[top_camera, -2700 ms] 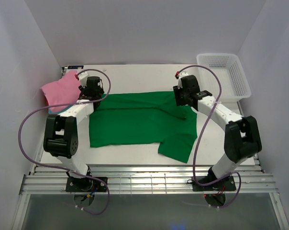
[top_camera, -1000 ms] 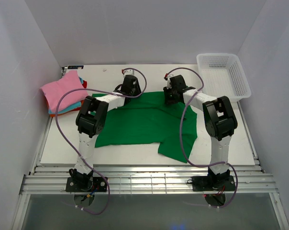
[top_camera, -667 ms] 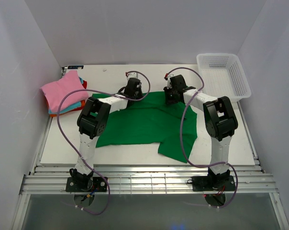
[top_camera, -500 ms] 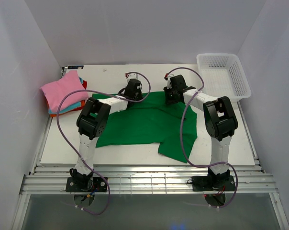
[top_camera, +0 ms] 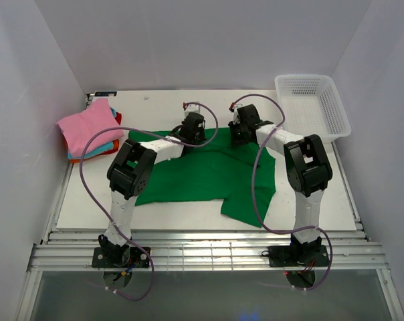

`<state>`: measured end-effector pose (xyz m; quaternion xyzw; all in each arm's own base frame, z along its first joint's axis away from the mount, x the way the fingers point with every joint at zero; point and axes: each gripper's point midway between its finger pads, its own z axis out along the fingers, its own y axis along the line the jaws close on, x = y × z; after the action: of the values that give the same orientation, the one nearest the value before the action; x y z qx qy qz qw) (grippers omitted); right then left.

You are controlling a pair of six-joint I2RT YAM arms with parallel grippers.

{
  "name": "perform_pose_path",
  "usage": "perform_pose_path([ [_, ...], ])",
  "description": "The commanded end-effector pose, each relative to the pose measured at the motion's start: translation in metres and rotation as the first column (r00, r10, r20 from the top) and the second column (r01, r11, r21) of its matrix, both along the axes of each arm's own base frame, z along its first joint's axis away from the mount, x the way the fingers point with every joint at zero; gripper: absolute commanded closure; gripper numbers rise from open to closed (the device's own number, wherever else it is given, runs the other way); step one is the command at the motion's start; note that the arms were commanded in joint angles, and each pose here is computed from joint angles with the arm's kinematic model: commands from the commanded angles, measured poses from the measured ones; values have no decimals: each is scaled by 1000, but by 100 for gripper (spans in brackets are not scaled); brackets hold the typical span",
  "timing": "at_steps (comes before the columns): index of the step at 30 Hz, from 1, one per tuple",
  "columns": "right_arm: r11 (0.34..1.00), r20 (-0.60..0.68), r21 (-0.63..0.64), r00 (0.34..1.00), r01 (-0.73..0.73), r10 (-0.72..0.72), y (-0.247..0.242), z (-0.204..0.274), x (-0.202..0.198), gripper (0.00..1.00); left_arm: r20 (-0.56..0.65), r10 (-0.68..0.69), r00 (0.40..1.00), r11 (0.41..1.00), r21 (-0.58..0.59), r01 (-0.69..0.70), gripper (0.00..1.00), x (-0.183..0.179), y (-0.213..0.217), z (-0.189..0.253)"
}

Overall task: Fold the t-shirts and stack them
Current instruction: Fold the tshirt

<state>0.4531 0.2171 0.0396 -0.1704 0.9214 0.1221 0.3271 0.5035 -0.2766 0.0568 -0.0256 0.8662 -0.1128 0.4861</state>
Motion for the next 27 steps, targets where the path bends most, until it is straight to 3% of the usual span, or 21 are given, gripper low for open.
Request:
perform_pose_path([
  [1,1000,24,16,1000,-11,10,4,18,-2,78,45,-3,999,1000,0,3,66,10,-4,25],
  [4,1000,23,17,1000,-13,13,5,19,-3,81,20,-8,1000,1000,7,8,69,12,-7,13],
  [10,1000,40,14,999,-22,21,7,28,-8,92,-21,4,1000,999,38,-3,95,18,-9,-8],
  [18,999,77,21,996,-50,48,17,54,-26,92,-57,11,998,999,37,-8,100,19,-11,-23],
  [27,995,48,37,995,-92,91,28,54,-78,92,-102,31,994,998,65,-24,100,17,-7,-33],
])
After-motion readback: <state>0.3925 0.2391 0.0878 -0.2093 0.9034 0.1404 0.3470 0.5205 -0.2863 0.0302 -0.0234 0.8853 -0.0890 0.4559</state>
